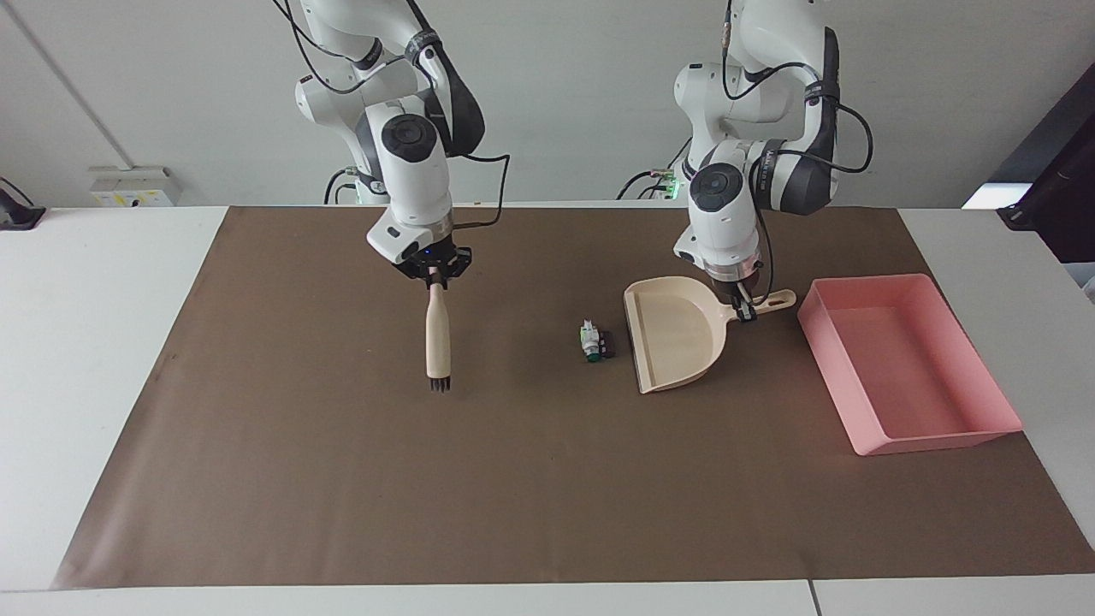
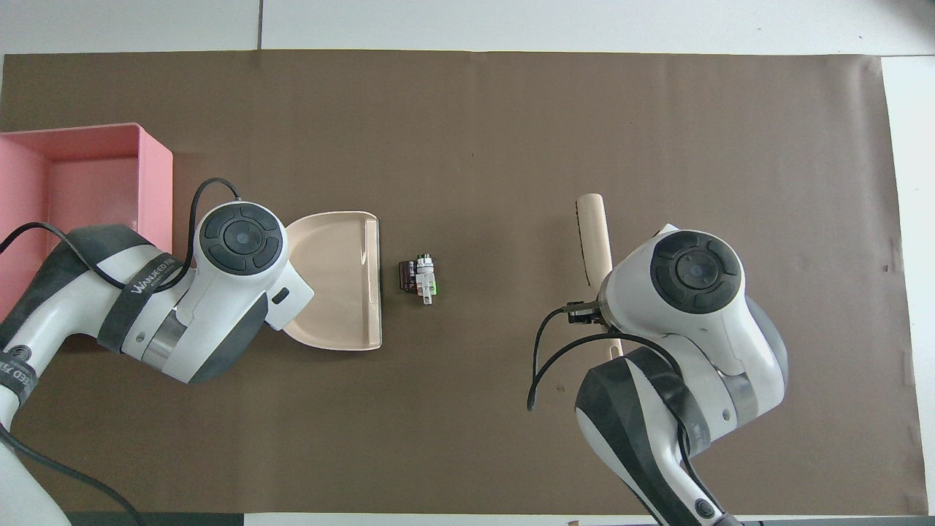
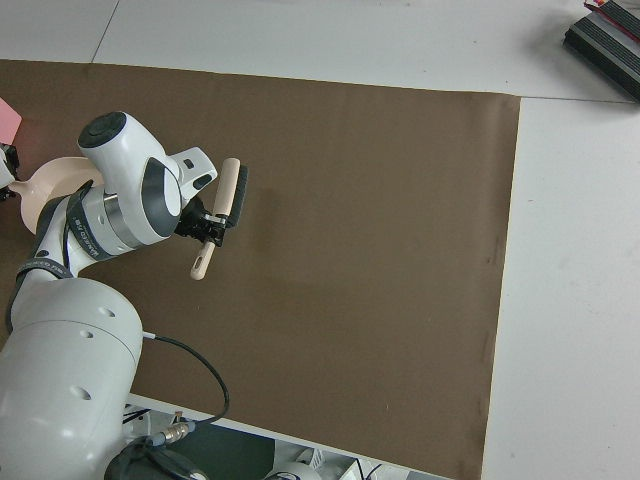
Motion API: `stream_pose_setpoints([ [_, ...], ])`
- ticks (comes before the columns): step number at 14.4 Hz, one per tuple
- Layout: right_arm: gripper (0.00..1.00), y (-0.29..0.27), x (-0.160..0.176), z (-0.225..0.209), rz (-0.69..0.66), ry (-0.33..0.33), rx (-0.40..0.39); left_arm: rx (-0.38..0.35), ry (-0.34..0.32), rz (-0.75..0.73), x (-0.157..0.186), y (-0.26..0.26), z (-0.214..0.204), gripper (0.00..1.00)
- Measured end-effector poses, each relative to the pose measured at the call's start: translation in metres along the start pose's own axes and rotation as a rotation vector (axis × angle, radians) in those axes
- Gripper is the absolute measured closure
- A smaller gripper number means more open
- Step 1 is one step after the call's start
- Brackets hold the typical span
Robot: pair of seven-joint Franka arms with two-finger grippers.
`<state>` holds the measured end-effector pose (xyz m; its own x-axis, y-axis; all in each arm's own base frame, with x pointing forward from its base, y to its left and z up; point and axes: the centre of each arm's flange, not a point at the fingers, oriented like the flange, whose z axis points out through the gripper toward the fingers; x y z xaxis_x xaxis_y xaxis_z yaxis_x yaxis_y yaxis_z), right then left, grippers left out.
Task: Clean e-waste and dump in bin
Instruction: 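Lift the brush with the right gripper and move it toward the component, then sweep the component into the dustpan with the brush in the right gripper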
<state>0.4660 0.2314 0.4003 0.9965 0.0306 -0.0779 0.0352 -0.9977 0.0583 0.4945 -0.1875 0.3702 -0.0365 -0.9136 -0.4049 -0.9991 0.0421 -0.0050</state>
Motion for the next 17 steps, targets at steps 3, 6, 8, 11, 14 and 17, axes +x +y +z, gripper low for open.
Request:
stream_pose_setpoints([
  [3,0.75,-0.056,0.002,-0.002,0.04,0.012,-0.003,-0.003,-0.003,0.004,0.004,0.004,0.005,0.67],
  [6,0.75,-0.107,0.004,-0.001,0.058,-0.009,-0.027,0.005,-0.012,0.007,0.005,0.007,0.01,0.67],
  [8,0.75,-0.144,0.004,0.011,0.053,-0.013,-0.041,0.004,-0.013,-0.006,0.005,0.008,0.013,0.67],
  [11,0.75,-0.18,0.0,0.037,0.024,-0.027,-0.062,0.002,-0.015,-0.013,0.006,0.009,0.015,0.67],
  [14,0.75,-0.2,-0.012,0.049,-0.015,-0.035,-0.076,0.003,-0.015,-0.013,0.006,0.009,0.015,0.67],
  [17,0.75,-0.221,-0.026,0.057,-0.058,-0.024,-0.065,0.003,-0.015,-0.014,0.006,0.009,0.015,0.67],
])
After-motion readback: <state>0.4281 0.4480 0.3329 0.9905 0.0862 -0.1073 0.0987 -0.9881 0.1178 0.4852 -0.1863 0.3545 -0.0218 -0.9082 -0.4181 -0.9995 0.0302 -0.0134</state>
